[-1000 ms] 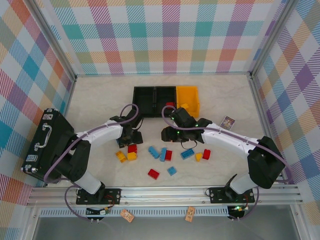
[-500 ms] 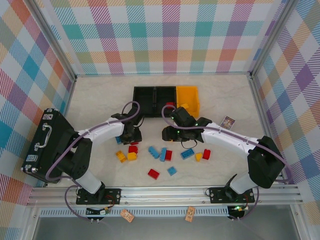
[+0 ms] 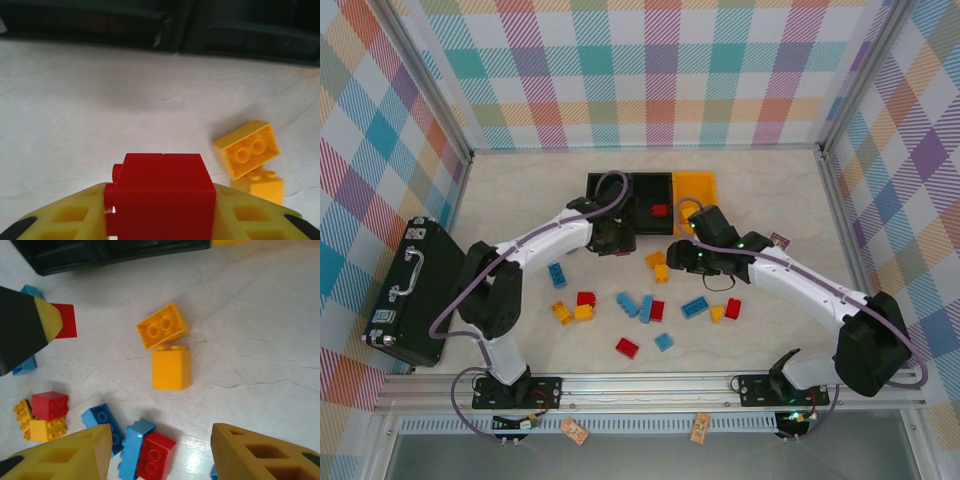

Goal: Sort the legos into containers by color
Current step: Pick up the lego from the center of the table, then place the lego in the container.

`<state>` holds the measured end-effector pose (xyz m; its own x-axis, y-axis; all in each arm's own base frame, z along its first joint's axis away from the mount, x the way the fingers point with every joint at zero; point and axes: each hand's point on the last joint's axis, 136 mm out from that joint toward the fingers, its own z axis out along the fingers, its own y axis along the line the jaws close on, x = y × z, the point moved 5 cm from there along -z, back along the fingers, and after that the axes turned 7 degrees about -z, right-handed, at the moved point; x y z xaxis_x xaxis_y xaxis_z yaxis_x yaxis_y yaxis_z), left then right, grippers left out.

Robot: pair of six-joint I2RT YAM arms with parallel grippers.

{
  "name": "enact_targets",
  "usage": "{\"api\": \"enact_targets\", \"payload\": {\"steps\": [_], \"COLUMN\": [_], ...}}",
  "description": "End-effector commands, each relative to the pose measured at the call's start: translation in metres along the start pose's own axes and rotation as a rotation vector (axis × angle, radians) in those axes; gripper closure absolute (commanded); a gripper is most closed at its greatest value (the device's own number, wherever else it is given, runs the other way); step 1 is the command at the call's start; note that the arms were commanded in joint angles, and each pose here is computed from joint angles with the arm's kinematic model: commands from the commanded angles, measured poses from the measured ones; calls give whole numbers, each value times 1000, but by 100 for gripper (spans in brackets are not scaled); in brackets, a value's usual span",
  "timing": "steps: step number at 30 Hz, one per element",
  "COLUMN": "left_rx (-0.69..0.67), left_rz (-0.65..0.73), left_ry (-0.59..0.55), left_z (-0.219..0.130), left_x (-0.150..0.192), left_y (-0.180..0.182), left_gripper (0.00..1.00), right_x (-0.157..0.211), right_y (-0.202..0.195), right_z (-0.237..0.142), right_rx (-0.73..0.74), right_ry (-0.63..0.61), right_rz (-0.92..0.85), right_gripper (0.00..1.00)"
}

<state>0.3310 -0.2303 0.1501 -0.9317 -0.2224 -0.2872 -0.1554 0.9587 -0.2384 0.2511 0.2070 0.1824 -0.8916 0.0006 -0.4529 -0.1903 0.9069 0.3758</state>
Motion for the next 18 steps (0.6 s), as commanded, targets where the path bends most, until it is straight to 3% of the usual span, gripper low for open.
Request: {"api": "enact_targets", "payload": {"steps": [1, 18], "left_rx": [15, -37], "left_rz": [38, 149], "left_ry": [16, -74], "left_z": [0, 32], "left_x": [-5, -70], "left_y": [-20, -81], "left_gripper": [61, 61], "right_x": [7, 14], "right_y": [-17, -35], "right_z": [-7, -19], "right_rx": [46, 73], "right_ry": [7, -7], "right_rz": [37, 64], "right_gripper": [45, 45]}}
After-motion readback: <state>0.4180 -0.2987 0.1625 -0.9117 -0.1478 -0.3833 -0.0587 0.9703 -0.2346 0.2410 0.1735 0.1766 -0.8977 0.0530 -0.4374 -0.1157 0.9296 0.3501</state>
